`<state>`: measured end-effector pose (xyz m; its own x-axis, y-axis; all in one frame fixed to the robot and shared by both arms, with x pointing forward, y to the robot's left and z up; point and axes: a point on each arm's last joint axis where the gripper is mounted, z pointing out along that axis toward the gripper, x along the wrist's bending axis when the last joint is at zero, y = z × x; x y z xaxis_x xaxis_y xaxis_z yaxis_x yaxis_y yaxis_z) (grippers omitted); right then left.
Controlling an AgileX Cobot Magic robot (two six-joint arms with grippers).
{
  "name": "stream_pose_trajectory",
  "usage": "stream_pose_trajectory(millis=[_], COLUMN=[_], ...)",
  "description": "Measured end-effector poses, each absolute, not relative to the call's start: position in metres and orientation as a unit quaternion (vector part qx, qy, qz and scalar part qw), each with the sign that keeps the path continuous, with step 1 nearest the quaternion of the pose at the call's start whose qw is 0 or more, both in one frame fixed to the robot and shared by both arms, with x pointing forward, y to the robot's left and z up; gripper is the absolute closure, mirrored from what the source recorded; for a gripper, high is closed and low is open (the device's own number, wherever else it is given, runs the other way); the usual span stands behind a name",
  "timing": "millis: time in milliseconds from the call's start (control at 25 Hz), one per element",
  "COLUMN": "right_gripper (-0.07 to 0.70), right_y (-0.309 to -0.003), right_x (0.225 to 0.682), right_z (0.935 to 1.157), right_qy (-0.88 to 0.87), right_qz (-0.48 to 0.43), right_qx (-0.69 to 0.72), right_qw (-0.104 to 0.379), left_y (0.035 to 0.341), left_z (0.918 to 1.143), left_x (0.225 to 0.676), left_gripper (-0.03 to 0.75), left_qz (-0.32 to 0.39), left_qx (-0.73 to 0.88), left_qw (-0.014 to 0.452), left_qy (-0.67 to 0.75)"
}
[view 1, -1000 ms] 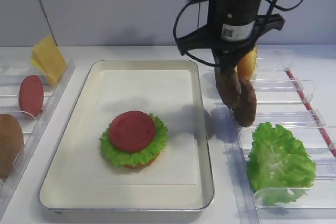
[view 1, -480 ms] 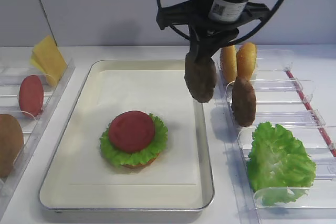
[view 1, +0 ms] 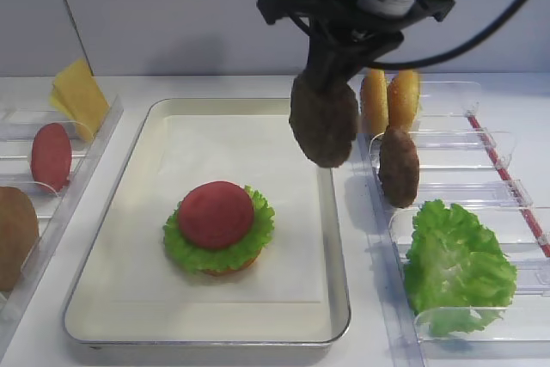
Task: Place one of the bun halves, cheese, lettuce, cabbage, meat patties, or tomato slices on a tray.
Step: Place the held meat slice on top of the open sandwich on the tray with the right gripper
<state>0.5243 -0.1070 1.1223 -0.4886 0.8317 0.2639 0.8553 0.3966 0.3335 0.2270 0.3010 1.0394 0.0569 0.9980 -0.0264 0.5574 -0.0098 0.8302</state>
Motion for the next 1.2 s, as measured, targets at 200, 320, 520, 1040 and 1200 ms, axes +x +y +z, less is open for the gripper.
stream_pose_trajectory(millis=[200,320,520,1040,1200], right_gripper=[0.496,0.496,0.496,0.496,0.496], right_y=[-0.113,-0.112,-0.105,-0.081,-0.077], right_x=[0.496,0.483,0.475,0.489,0.497], right_z=[1.097,1.087,1.073,1.053,1.043], right_qy=[-0.837,-0.827,-0.816,-0.782,-0.764], right_qz=[-0.220,-0.261,-0.308,-0.413,-0.429], right_qx=[-0.494,-0.485,-0.464,-0.418,-0.410], right_qw=[0.083,0.112,0.156,0.207,0.254], left_y=[0.301,0.301,0.301,0.301,0.301], left_z=[1.039,1.039,1.039,1.039,1.039], left_x=[0.227,0.227,0.227,0.227,0.227], left_gripper=[0.356,0.356,0.356,0.356,0.356], left_qz=[0.315,0.315,0.315,0.315,0.315], left_qx=[0.637,0.637,0.637,0.637,0.637], left_qw=[0.350,0.350,0.350,0.350,0.350], left_qy=[0.610,0.610,0.610,0.610,0.610])
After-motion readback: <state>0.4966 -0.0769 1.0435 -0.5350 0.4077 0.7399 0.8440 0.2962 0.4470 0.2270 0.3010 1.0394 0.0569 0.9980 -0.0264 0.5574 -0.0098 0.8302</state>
